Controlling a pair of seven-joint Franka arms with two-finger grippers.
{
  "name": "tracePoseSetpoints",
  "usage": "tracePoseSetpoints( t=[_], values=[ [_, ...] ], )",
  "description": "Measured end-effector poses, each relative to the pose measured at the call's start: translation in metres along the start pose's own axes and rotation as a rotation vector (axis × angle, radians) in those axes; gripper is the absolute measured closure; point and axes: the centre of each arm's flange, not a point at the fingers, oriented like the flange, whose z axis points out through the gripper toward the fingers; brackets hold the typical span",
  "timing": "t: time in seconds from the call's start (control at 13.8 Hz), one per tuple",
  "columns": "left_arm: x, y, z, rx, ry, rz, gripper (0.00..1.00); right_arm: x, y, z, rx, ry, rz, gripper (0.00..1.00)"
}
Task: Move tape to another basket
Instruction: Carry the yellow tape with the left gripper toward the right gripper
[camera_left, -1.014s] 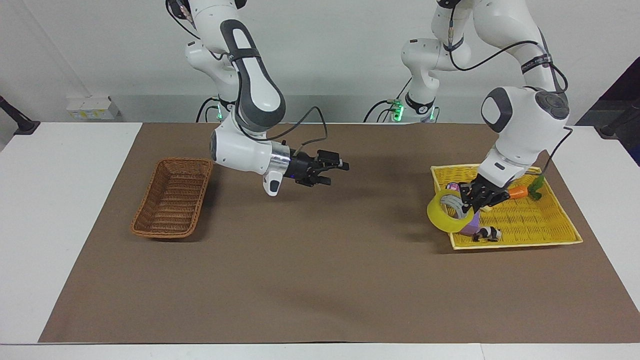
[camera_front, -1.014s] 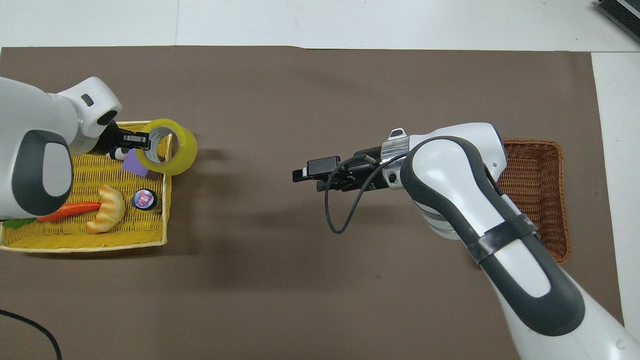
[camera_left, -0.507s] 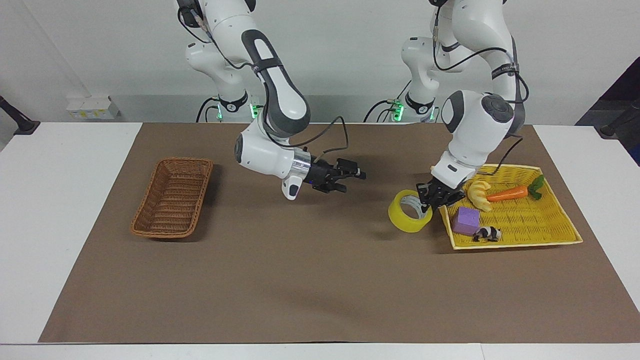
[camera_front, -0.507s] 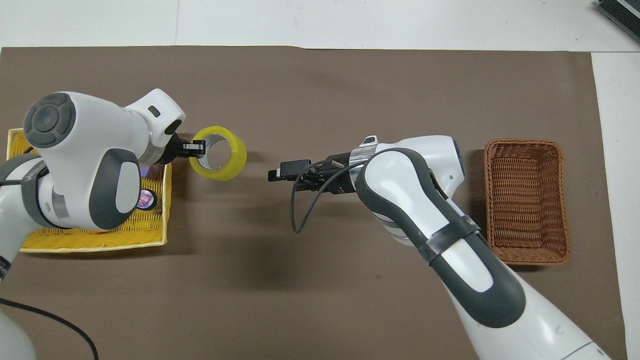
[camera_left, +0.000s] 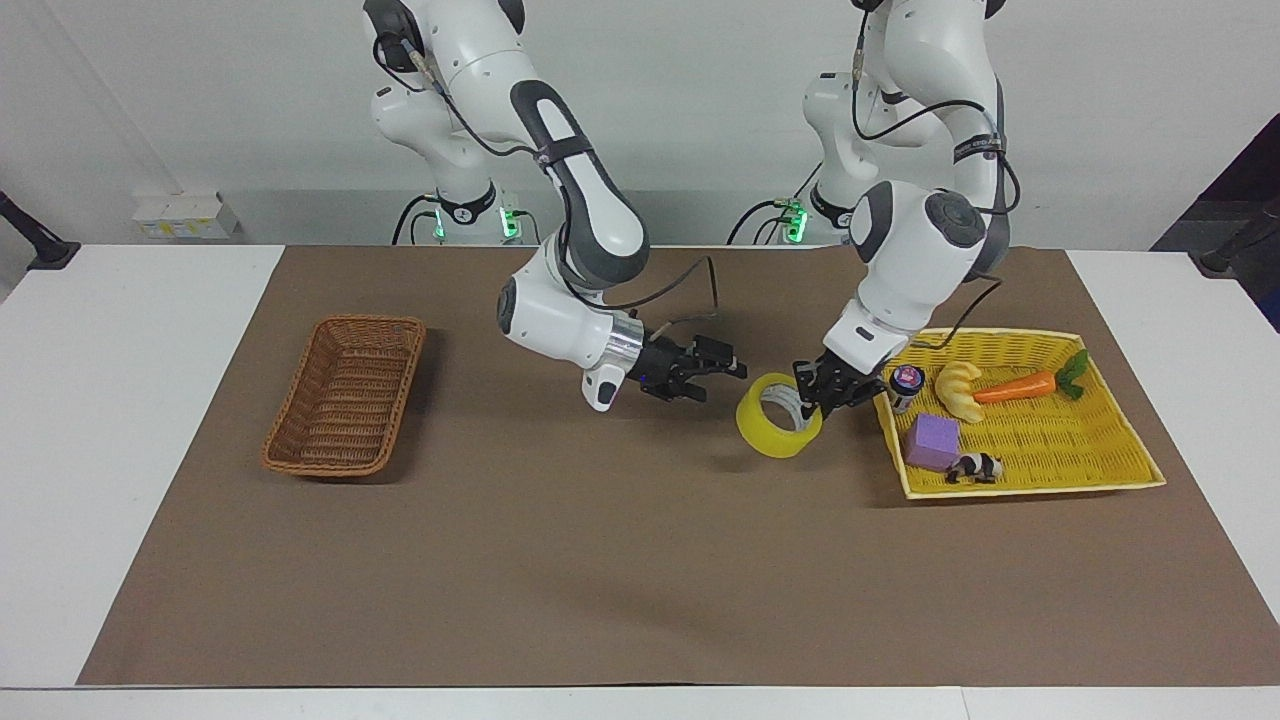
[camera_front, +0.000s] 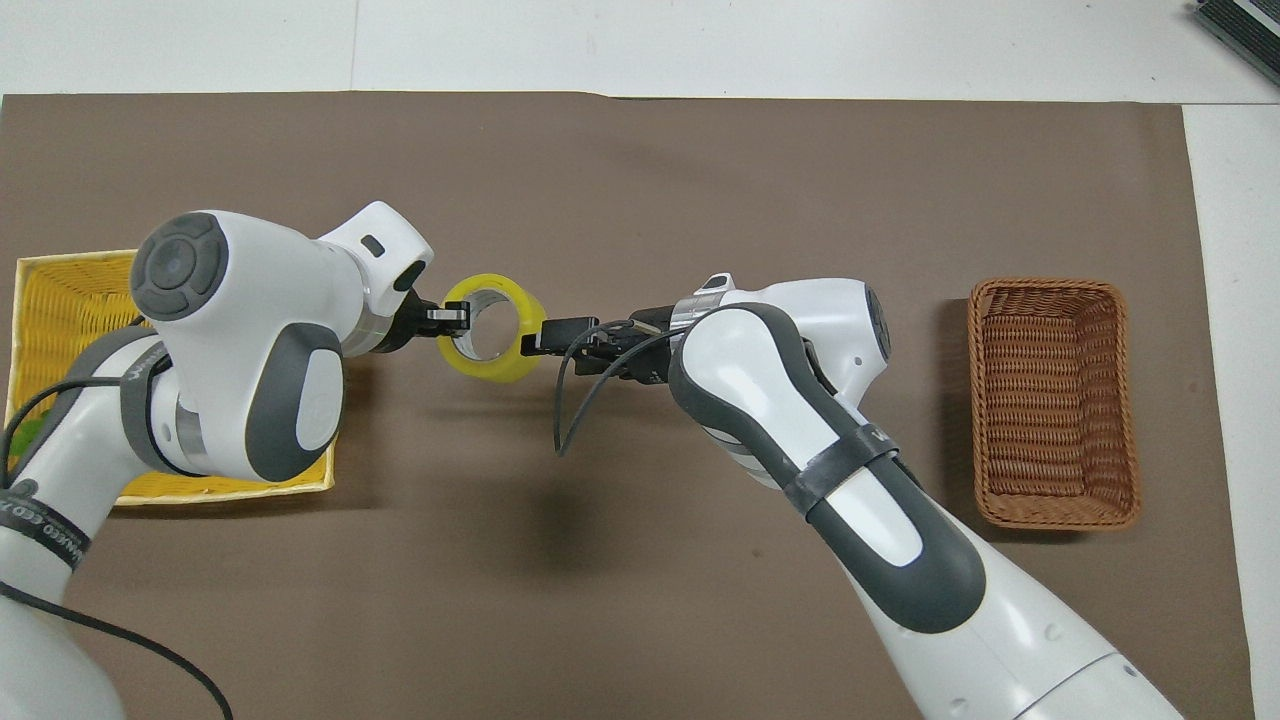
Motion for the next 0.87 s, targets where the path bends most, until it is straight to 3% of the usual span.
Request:
tracePoseSetpoints(
  t=[0.51,0.8,0.87],
  values=[
    [-0.025,0.05,0.006,-0.011,-0.021,-0.024,0.79,0.012,0.017,0.006,-0.024,0.035,0.018,0.0],
    [-0.028,0.058,0.007,-0.014,-0.017,-0.04,0.79,0.016,0.015,0.005,-0.019,0.041,0.015,0.49],
    [-0.028,0.058,0.006,-0.015,-0.012,-0.04,0.79,0.016,0.016,0.007,-0.021,0.04,0.016,0.55]
  ],
)
